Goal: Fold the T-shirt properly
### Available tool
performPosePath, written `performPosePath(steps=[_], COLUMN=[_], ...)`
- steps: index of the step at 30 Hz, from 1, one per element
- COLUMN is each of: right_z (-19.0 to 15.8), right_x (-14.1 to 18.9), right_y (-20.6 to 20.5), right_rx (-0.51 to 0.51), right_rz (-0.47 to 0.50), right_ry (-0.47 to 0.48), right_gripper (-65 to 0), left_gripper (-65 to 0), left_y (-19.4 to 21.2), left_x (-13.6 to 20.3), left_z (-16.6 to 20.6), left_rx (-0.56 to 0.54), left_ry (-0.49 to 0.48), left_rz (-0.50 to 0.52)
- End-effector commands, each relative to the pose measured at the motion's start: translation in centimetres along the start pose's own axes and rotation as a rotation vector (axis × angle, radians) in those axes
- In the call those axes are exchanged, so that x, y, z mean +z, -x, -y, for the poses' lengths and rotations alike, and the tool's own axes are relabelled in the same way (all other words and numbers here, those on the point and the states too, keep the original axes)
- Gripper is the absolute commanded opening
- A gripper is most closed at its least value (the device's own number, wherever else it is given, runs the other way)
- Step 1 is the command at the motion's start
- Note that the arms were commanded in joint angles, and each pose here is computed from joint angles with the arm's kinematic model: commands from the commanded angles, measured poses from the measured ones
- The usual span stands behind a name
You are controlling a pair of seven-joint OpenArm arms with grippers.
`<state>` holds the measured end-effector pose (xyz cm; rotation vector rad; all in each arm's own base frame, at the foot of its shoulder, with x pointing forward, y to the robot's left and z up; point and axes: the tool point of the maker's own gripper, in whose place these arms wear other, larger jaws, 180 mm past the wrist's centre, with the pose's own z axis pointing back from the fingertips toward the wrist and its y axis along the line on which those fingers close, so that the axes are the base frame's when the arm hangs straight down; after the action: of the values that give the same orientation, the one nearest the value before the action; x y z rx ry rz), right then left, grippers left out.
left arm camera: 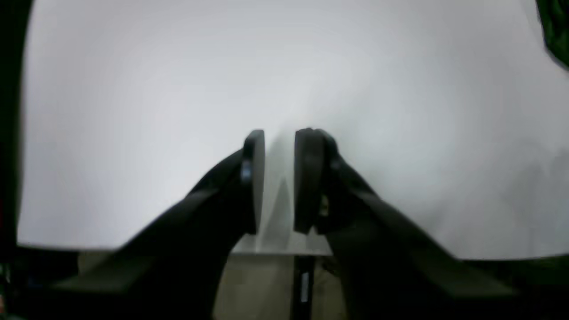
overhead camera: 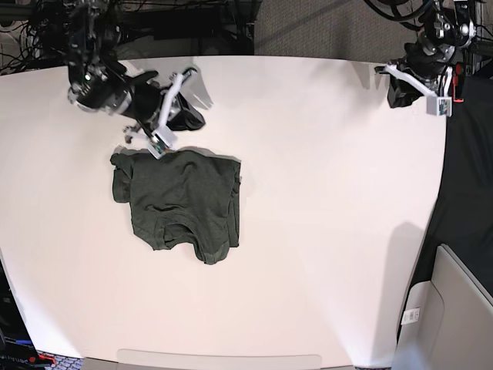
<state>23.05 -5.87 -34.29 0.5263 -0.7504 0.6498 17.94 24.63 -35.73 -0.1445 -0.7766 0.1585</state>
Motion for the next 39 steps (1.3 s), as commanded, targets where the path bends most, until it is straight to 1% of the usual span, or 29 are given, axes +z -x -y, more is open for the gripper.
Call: performPosePath(steps=[1, 5, 8, 14, 20, 24, 27, 30, 32, 33, 35, 39], right_z=[-0.1, -0.2, -0.2, -1.1, -2.6, -2.7, -3.4, -4.7, -5.1, -5.2, -4.7, -3.7], right_x=[0.9, 2.7, 3.4, 4.9, 7.0, 9.0, 9.9, 10.7, 11.5, 12.0, 12.8, 13.4], right_y=[-0.8, 1.1, 2.8, 6.0, 8.7, 10.7, 12.2, 13.8, 15.0, 15.7, 17.0, 20.9], right_rx=[0.019, 0.008, -0.027, -0.083, -0.171, -0.223, -0.251, -0.282, -0.307, -0.318, -0.307, -0.259], right_rz=[0.036, -0.001, -0.032, -0.100, -0.142, -0.187, -0.226, -0.273, -0.306, -0.329, -0.379, -0.536], right_ry=[0.004, 0.034, 0.049, 0.061, 0.013, 0.025, 0.017, 0.004, 0.011, 0.025, 0.062, 0.165], right_gripper=[-64.8, -64.8, -64.8, -64.8, -64.8, -64.8, -64.8, -64.8, -64.8, -64.8, -64.8, -64.8], left_gripper=[-55.2, -55.2, -55.2, -55.2, -55.2, -55.2, -55.2, -55.2, -55.2, -55.2, -55.2, -55.2], left_y=[-0.2, 1.7, 3.0, 5.5, 7.6, 8.6, 9.4, 10.3, 11.1, 11.6, 12.3, 14.1], left_x=[0.7, 1.9, 3.0, 4.6, 6.8, 7.7, 8.2, 8.6, 9.1, 9.4, 9.6, 9.5], left_z=[-0.4, -1.7, -2.7, -3.5, -5.2, -5.6, -5.7, -5.7, -5.7, -5.9, -6.1, -7.3], left_rx=[0.008, 0.046, 0.050, 0.052, 0.092, 0.111, 0.111, 0.113, 0.115, 0.117, 0.125, 0.158], left_ry=[-0.013, -0.062, -0.095, -0.122, -0.195, -0.217, -0.222, -0.225, -0.229, -0.235, -0.243, -0.265], left_rz=[0.018, -0.016, -0.047, -0.117, -0.158, -0.180, -0.207, -0.234, -0.259, -0.274, -0.294, -0.335])
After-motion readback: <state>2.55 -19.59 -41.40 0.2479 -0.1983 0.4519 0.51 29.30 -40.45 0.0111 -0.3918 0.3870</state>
